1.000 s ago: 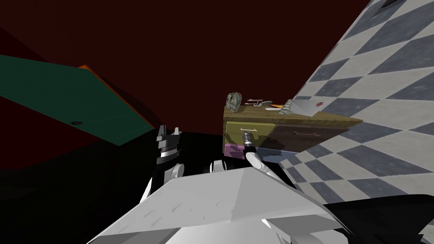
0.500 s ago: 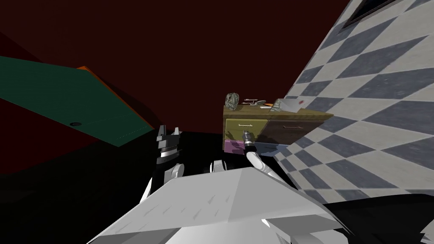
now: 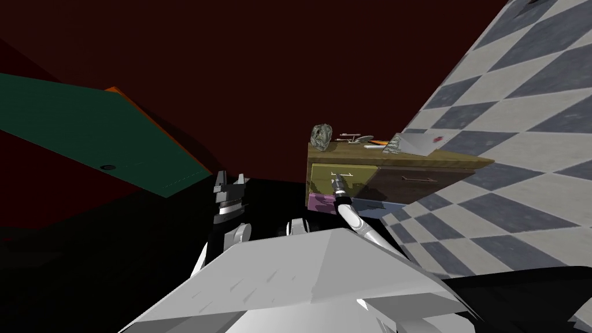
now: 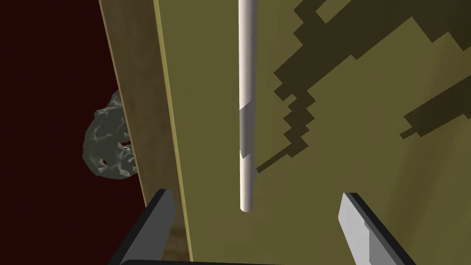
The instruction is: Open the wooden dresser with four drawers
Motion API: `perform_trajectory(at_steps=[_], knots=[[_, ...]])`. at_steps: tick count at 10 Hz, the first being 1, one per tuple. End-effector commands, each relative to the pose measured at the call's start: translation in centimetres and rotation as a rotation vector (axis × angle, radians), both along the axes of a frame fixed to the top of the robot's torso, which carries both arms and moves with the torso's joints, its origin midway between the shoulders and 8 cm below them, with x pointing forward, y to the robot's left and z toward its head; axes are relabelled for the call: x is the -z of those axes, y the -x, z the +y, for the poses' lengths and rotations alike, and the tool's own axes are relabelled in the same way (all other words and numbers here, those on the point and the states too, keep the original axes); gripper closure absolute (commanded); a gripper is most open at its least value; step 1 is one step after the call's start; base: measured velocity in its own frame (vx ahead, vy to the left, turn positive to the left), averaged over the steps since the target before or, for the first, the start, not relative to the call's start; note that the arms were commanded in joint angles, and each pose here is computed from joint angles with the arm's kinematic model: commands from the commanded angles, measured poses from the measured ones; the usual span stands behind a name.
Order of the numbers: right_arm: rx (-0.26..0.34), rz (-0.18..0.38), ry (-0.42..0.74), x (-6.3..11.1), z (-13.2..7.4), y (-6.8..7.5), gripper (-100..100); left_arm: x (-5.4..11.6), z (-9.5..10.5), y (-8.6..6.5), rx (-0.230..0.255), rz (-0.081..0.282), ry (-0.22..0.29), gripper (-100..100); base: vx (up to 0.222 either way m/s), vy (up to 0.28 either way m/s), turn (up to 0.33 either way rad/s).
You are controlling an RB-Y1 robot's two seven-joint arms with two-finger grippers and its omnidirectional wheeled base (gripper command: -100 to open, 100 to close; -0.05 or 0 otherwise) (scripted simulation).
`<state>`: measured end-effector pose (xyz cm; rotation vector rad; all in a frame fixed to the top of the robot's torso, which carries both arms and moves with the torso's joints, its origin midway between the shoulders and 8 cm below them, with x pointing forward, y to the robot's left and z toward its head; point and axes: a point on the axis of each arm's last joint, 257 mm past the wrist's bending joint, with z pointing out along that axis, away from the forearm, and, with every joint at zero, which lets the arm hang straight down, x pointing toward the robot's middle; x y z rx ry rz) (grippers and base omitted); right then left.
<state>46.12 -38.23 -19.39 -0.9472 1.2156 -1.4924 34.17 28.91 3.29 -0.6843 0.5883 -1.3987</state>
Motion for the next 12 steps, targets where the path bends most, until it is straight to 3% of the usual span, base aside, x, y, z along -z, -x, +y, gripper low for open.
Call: perform_trajectory(at_steps=[1, 4, 5, 6, 10, 11, 12], knots=[[0.037, 0.003, 0.003, -0.1, -2.5, -0.8, -100, 0.0, 0.0, 0.0, 0.0, 0.0, 0.0, 0, -0.059, 0.024, 0.125], [0.094, 0.0, 0.0, -0.8, -6.3, -1.5, -100, 0.0, 0.0, 0.0, 0.0, 0.0, 0.0, 0, -0.069, 0.026, 0.191], [0.08, 0.0, 0.002, -0.6, -5.5, -1.4, -100, 0.0, 0.0, 0.0, 0.0, 0.0, 0.0, 0, -0.029, 0.009, 0.046], [0.06, 0.002, 0.003, -0.4, -4.0, -1.1, 100, 0.0, 0.0, 0.0, 0.0, 0.0, 0.0, 0, 0.04, -0.016, -0.247], [-0.007, 0.001, 0.001, 0.3, 0.4, 0.0, 100, 0.0, 0.0, 0.0, 0.0, 0.0, 0.0, 0, 0.058, -0.021, -0.182], [0.005, 0.003, 0.002, 0.1, -0.4, -0.1, 100, 0.0, 0.0, 0.0, 0.0, 0.0, 0.0, 0, 0.028, -0.004, -0.031], [-0.003, 0.011, 0.007, -0.3, -0.8, -0.5, -100, 0.0, 0.0, 0.0, 0.0, 0.0, 0.0, 0, 0.034, 0.107, -0.013]])
